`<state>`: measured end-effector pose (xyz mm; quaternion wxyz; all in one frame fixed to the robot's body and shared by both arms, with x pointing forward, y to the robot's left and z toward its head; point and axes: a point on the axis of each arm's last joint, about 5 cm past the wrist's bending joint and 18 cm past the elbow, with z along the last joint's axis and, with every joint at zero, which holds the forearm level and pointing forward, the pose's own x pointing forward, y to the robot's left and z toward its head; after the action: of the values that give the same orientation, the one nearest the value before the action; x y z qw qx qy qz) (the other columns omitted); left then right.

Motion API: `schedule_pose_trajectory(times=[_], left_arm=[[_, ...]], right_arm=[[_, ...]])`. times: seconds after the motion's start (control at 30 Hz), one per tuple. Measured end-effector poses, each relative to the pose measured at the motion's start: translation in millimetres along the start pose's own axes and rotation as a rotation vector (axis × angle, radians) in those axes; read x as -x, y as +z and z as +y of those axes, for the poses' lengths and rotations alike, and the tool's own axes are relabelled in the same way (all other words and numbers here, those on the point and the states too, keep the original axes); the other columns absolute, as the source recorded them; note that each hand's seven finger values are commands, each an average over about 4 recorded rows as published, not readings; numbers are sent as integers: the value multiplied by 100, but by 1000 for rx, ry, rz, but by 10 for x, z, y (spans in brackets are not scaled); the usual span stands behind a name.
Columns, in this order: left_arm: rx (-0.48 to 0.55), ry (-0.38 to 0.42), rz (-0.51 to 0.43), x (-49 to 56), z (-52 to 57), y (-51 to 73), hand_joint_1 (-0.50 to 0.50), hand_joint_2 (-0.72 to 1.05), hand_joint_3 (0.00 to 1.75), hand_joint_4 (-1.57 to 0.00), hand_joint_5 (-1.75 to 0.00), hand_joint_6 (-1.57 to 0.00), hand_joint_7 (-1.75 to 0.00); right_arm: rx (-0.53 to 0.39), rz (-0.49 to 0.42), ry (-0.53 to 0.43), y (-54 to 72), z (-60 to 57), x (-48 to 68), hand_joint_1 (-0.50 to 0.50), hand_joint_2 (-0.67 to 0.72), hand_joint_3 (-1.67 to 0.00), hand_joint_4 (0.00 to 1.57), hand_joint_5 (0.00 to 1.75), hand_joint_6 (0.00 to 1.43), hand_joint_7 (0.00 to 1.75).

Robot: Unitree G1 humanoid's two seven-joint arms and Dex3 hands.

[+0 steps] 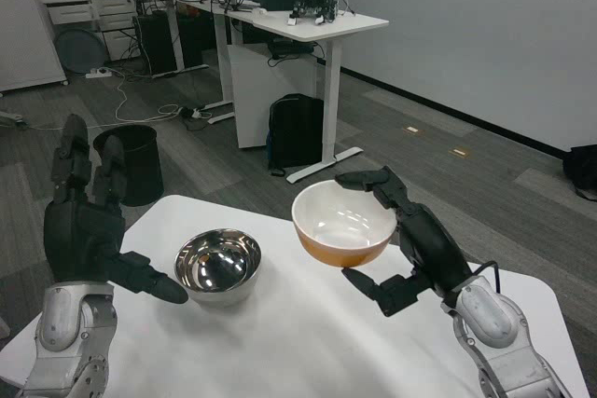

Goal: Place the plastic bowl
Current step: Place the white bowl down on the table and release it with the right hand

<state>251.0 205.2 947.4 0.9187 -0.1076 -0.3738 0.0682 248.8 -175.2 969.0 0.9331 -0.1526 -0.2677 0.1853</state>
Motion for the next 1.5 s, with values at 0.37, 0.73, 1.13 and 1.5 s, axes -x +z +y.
schedule_pose_trajectory(times=[0.37, 0.73, 1.13, 1.5], left_arm=[[0, 3, 4, 5, 5, -6, -39, -53, 9, 0, 0, 0, 0], [0, 4, 5, 7, 6, -9, -39, -55, 9, 0, 0, 0, 0], [1, 2, 7, 9, 1, -11, -39, -55, 9, 0, 0, 0, 0], [3, -3, 10, 13, -8, -17, -39, -55, 9, 0, 0, 0, 0]], right_arm=[[-84, 193, -7, -442, 198, 262, -43, -60, -143, 157, 104, 137, 96], [-26, 277, 38, -616, 316, 393, -46, -59, -143, 157, 114, 136, 119], [-15, 282, 128, -622, 324, 389, -46, -10, -75, 83, 136, 21, 159], [-35, 247, 103, -586, 254, 369, -42, 46, -6, 0, 0, 0, 5]])
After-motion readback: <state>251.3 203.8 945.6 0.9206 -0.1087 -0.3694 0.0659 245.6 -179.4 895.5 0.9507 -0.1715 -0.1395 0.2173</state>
